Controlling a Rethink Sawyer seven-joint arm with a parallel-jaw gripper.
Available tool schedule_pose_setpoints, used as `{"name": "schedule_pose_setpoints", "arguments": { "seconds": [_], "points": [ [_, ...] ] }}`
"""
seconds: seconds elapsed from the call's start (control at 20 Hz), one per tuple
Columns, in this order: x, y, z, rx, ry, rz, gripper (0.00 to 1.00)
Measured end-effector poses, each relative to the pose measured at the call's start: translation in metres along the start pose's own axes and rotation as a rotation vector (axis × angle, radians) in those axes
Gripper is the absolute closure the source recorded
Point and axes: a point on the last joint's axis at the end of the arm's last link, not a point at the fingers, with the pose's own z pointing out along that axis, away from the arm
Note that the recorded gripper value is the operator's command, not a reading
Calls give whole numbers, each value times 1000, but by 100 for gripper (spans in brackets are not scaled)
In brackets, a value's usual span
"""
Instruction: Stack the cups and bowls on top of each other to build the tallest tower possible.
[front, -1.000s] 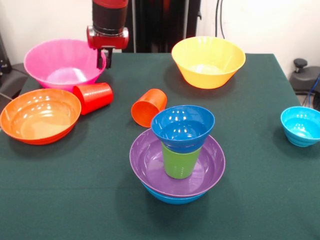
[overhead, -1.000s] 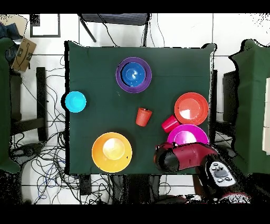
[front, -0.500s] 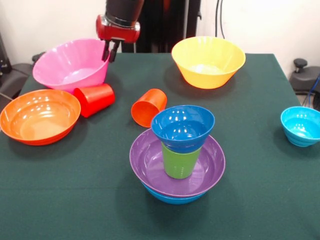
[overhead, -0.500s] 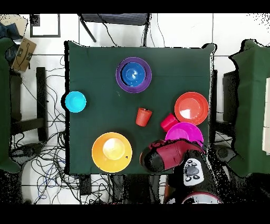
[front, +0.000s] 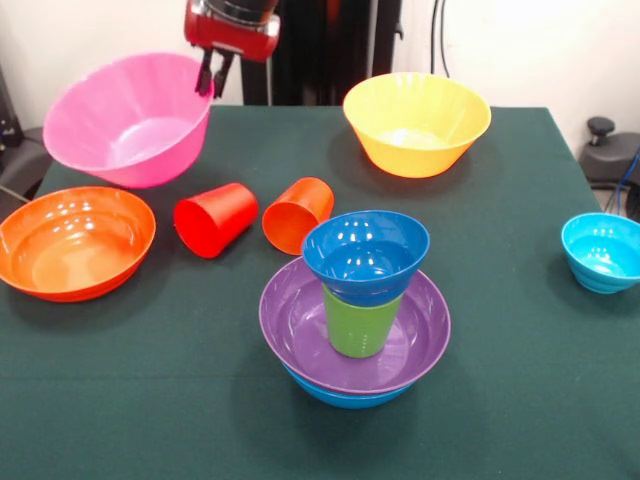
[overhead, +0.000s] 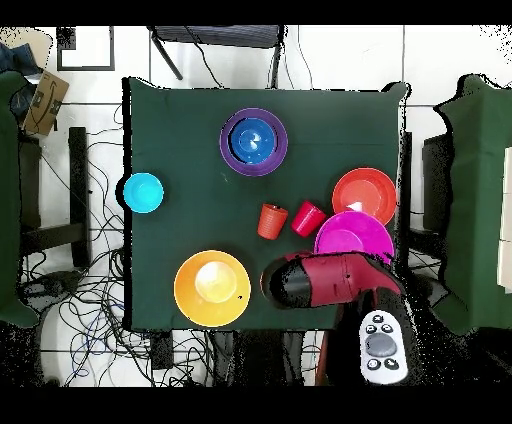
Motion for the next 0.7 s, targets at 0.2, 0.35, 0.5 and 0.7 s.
{"name": "schedule_pose_setpoints", "arguments": {
  "seconds": [0.2,0.35,0.5,0.7],
  "points": [
    [-17,-9,-29,8,70,63,100],
    [-35,-12,-53,-7,104,113,100],
    [-51,-12,-67,-28,102,142,100],
    [-84,-6,-84,-73,60,176,100]
  ]
}}
